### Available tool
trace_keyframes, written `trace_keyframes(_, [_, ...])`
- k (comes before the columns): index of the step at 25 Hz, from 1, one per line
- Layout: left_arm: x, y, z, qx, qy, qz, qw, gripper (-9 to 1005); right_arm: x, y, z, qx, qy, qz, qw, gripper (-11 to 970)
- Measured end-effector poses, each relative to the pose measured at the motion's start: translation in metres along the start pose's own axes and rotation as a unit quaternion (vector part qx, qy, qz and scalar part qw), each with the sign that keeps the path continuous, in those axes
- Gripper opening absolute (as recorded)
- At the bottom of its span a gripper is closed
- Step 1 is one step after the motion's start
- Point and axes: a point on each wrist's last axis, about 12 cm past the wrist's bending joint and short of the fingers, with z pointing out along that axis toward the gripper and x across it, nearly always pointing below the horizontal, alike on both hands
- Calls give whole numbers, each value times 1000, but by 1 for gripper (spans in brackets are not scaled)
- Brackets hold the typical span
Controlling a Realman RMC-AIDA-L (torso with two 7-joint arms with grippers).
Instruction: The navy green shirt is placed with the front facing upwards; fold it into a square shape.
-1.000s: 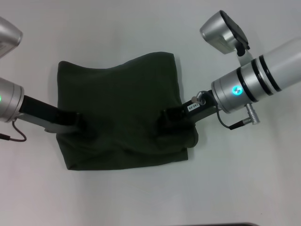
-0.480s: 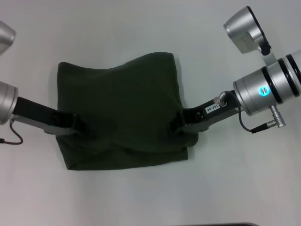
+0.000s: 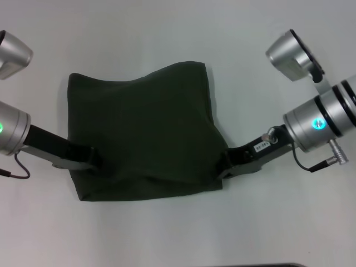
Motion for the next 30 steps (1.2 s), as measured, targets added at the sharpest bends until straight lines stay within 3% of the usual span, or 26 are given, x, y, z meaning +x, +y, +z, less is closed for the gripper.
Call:
trace_keyframes(8, [5,8,-9,-9,-4,-8,1000,5,5,-18,-18,18,-23,29,999,2])
trace_keyframes(14, [6,2,-26,48,-40,12,998,5,1,2,-34,-36,-45,-3,998,3])
trace_keyframes(21, [-9,-1,-17,13,-51,3,999,5,-15,22,-18,-40,-32,-39,998,3])
trace_keyframes(30, [-18,4,-18,-25,-68,-8,997,5,-22,16,-1,2,-29,-32,999,2])
